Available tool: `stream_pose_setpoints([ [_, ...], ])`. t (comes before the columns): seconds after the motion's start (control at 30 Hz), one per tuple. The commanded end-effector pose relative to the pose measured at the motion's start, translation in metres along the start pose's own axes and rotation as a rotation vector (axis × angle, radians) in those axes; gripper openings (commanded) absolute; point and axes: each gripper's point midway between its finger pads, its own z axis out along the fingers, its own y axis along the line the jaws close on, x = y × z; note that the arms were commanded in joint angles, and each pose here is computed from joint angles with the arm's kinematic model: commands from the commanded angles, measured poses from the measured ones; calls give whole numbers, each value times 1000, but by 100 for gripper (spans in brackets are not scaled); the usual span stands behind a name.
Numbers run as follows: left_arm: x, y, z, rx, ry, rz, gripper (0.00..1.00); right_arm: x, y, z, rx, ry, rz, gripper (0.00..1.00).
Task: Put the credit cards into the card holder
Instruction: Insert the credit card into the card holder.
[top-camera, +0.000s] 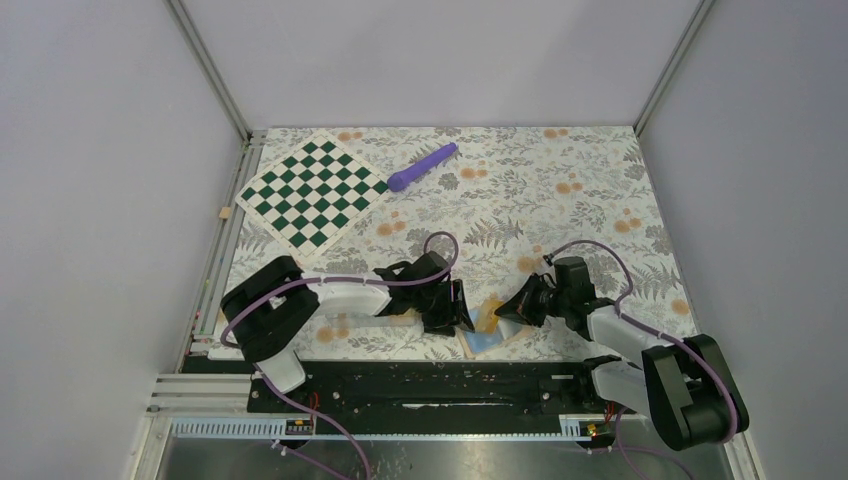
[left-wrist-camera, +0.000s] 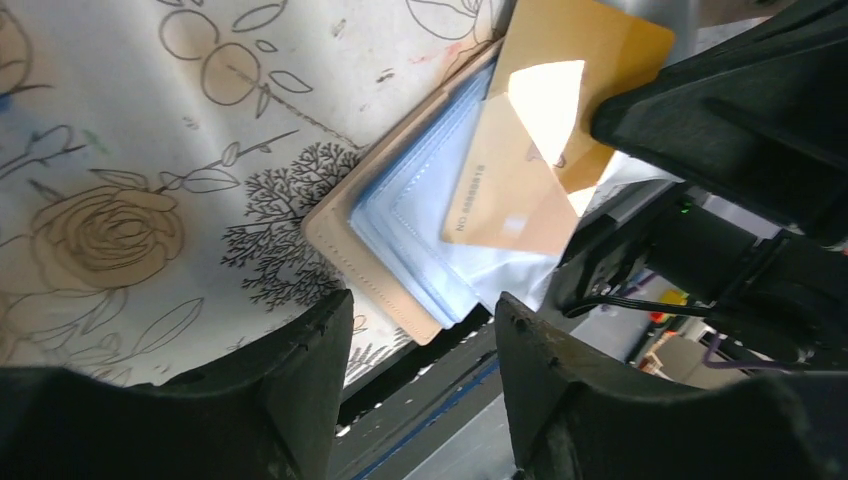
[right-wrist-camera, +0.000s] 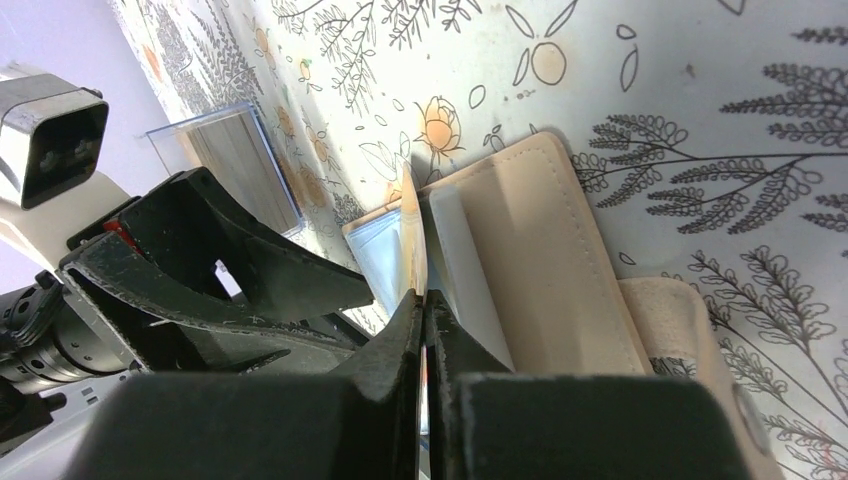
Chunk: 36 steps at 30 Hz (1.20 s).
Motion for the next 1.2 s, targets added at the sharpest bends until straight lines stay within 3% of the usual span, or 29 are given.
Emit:
stream_pose_setpoints([
  [0.0,-6,-8,9,85,-21,-57,55,-1,-10,2,34,-27,22,0],
  [0.37,-24,-54,-16,301,-110,19,46,1,-8,6,-8,-29,80,0],
  [0.63,-36,-51,-31,348,-186,17,41,2,-7,5,-7,-23,72,0],
  [0.73,-37,-40,-26,280,-174,37,40,0,-7,1,29,-15,22,0],
  [0.87,-41,-15,-19,74,-134,89,38,-1,-6,-11,88,-11,-37,0],
  [1.07,-36,-5,-10,-29,-82,138,35,5,-12,-15,110,7,-43,0],
  [1.17,-32,7,-4,-156,-62,202,44,7,-13,-12,107,22,-37,0],
])
